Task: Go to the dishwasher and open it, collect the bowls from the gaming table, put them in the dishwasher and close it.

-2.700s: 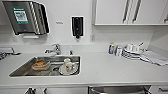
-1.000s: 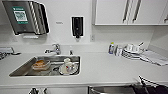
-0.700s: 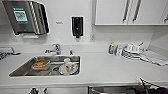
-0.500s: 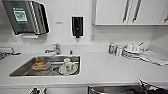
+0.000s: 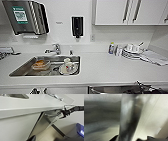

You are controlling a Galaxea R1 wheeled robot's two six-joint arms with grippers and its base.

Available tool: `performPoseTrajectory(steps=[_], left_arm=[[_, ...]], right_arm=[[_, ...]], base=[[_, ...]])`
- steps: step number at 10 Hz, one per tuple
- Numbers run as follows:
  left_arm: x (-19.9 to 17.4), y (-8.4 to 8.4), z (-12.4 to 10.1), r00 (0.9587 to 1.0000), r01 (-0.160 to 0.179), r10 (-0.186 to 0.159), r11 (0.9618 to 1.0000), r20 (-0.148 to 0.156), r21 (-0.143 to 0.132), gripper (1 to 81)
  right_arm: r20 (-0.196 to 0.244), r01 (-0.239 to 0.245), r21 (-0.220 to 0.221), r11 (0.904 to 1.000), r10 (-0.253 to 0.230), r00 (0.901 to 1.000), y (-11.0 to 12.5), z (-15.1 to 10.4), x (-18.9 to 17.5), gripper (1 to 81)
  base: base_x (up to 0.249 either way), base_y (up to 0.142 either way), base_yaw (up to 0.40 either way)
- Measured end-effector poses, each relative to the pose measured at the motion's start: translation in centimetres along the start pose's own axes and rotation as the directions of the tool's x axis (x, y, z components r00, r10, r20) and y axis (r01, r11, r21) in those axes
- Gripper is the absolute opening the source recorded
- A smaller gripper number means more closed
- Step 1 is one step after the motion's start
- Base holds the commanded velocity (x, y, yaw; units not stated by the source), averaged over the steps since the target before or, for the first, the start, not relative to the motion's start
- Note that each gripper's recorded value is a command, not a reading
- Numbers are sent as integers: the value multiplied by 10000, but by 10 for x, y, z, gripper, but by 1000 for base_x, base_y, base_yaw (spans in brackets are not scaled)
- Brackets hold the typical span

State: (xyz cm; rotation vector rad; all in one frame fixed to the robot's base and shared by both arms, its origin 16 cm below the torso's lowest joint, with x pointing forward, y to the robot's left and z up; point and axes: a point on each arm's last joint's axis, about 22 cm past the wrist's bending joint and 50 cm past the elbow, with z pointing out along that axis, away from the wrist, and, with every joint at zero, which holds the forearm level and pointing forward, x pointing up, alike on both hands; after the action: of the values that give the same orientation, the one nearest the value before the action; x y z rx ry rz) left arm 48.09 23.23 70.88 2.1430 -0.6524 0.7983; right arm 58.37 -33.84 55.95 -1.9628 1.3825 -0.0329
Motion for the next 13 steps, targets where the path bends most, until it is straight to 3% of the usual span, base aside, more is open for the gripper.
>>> performPoseTrajectory(steps=[2,7,9,13], left_arm=[[0,1,1,10000,-8,8,10000,0,-18,811],[1,-6,4,10000,13,-13,10000,-4,43,811],[1,-4,6,10000,3,-3,10000,-4,-9,811],[1,-4,7,10000,-2,2,10000,0,-34,811]], right_arm=[[-123,-205,-176,9996,203,9997,0,7,7,811],[-271,-136,-63,9999,134,9995,1,7,13,811],[-492,-9,102,9999,14,9988,3,0,22,811],[-818,-211,205,9996,227,9964,10,-17,37,811]], base=[[0,0,0],[0,0,0],[0,0,0],[0,0,0]])
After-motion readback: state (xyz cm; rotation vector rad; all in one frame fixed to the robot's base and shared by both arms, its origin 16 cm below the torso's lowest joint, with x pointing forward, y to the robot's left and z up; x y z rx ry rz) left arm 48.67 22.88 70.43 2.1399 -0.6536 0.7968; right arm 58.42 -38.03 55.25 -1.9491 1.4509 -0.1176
